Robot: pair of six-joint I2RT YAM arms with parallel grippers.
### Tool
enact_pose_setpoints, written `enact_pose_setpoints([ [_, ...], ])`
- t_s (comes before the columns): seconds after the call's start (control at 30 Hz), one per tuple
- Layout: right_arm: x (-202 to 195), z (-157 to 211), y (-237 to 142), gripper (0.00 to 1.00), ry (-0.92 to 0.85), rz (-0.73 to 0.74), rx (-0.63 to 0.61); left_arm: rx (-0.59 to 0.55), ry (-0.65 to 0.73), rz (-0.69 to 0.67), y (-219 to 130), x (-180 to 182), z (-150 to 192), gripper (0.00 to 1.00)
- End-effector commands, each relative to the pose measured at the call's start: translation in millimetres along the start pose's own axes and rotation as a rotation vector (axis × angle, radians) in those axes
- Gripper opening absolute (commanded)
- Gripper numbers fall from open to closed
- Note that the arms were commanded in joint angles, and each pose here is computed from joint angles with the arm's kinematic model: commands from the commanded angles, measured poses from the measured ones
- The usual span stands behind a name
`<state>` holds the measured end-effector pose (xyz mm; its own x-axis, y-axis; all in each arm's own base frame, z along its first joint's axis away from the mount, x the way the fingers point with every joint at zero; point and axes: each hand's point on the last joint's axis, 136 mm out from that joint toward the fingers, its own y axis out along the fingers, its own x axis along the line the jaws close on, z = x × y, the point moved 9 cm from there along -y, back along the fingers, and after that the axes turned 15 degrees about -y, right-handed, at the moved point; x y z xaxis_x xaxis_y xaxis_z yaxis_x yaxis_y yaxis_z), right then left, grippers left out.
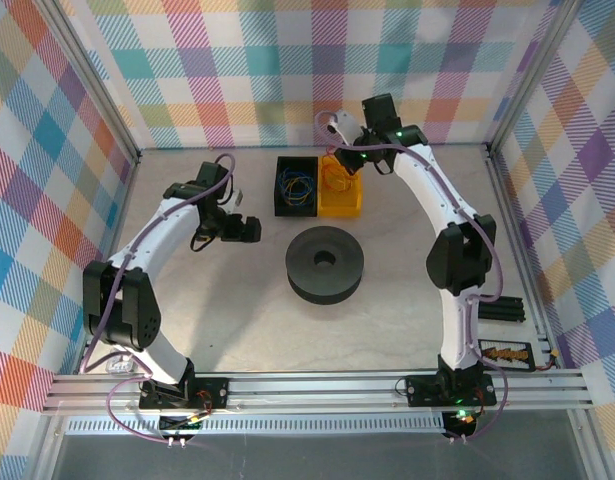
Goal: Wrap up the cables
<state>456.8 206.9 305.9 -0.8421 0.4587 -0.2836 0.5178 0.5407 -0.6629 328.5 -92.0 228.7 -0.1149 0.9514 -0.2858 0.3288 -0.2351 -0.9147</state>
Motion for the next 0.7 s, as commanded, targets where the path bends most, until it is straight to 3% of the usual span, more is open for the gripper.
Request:
enact_pose_setpoints([
  [0.0,19,-26,-46,0.00,0.066,-0.101,-0.163,-0.102,-0.050,0.309,-30,-27,-13,1.00],
  [0.23,52,-36,-86,0.00,0.260,-0.332,-0.410,-0.133,-0.108,0.579,-36,-50,-27,1.00],
  [0.4,59,-41,-97,0.00,0.382,-0.434,-0.466,-0.105,-0.158,0.665,-42,-54,-21,0.99],
  [0.53,65,-39,-107,0.00,0.483,-0.474,-0.496,-0.161,-0.162,0.754,-60,-56,-13,0.98],
  [0.67,75,-25,-105,0.00,0.540,-0.496,-0.506,-0.186,-0.123,0.824,-56,-52,-1,0.96],
])
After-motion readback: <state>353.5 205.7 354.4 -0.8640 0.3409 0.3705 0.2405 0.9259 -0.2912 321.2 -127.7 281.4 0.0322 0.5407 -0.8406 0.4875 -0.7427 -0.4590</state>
